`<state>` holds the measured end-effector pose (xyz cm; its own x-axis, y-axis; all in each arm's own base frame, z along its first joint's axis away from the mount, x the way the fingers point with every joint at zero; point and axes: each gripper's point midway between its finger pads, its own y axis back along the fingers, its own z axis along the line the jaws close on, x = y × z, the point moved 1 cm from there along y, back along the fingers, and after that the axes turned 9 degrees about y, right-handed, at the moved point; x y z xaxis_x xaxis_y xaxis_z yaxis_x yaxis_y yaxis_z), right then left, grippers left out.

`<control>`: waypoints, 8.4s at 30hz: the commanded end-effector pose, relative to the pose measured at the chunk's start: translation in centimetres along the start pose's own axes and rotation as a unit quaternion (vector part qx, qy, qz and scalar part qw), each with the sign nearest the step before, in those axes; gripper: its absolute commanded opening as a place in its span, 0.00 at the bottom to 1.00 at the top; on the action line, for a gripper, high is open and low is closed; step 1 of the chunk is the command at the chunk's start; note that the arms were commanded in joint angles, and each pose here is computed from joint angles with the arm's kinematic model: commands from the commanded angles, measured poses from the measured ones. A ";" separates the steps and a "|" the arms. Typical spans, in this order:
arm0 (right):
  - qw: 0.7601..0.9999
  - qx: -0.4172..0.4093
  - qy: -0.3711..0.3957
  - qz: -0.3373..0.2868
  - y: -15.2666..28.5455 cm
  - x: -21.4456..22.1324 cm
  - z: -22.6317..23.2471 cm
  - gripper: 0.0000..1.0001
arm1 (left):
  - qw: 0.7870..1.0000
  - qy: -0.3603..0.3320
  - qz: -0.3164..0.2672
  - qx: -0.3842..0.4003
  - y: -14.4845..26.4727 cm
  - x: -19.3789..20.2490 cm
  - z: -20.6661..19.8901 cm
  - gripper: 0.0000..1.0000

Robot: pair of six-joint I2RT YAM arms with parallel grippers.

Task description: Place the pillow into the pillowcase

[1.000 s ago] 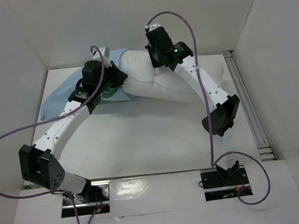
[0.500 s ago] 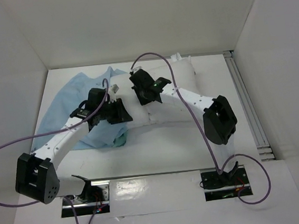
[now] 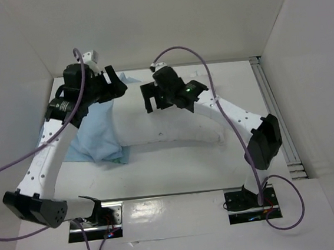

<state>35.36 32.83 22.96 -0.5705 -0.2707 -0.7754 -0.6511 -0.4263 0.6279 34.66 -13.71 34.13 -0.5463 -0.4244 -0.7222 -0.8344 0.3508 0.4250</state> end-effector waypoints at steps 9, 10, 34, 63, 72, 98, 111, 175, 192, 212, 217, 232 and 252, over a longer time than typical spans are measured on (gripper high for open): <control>0.973 0.078 -0.217 -0.023 6.9 1.3 -18.6 1.00 | 0.940 -0.084 0.018 -0.331 -1.9 2.1 10.4 0.89; 0.968 0.083 -0.238 -0.007 7.0 3.3 -20.1 1.00 | 0.938 -0.080 0.017 -0.338 -1.8 2.1 10.6 0.89; 0.927 -0.260 -0.272 -0.012 1.9 6.3 -10.6 0.08 | 0.965 -0.118 0.142 -0.185 -7.2 7.5 2.9 0.00; 0.953 -0.109 -0.271 -0.081 9.4 7.9 -10.3 0.00 | 0.970 -0.068 0.138 0.189 -12.6 5.3 -18.8 0.12; 0.982 -0.032 -0.177 -0.055 11.4 3.6 -14.3 1.00 | 0.992 -0.118 0.011 0.038 -4.3 -0.3 -11.9 0.86; 0.984 0.163 -0.049 -0.046 13.6 -3.0 -17.8 0.99 | 0.979 0.044 -0.030 -0.195 -12.4 16.6 14.8 0.93; 0.984 0.174 -0.028 0.013 11.3 -0.3 -17.6 0.99 | 0.984 0.064 -0.015 -0.166 -19.4 16.3 16.0 0.84; 0.997 0.000 -0.078 0.019 4.8 4.6 -2.6 0.00 | 0.971 -0.075 0.101 0.204 -1.0 11.1 -6.5 0.83; 0.949 0.205 -0.227 -0.080 14.3 3.0 -15.8 1.00 | 0.973 -0.185 -0.002 -0.140 -9.5 3.3 -1.8 0.82; 0.909 -0.008 -0.416 0.001 10.4 14.1 -18.3 1.00 | 0.954 -0.259 0.077 -0.130 -15.2 6.1 -2.2 0.73; 0.910 -0.027 -0.414 0.008 8.7 14.4 -17.1 1.00 | 0.951 -0.256 0.086 -0.150 -15.7 6.5 -1.6 0.41; 0.930 -0.146 -0.284 -0.183 10.2 -6.1 -15.0 0.00 | 0.932 -0.081 0.141 0.323 -9.3 2.8 -21.9 0.00; 0.966 -0.148 -0.210 -0.011 6.3 13.1 1.6 0.00 | 0.939 -0.048 0.192 0.281 -7.4 5.5 -18.7 0.00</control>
<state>21.65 27.27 13.78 -0.8342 0.0469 -0.5495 -0.4371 -0.6638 0.6069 40.78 -34.32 28.99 -0.8532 -0.1074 -0.5103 -0.3832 0.7928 0.4739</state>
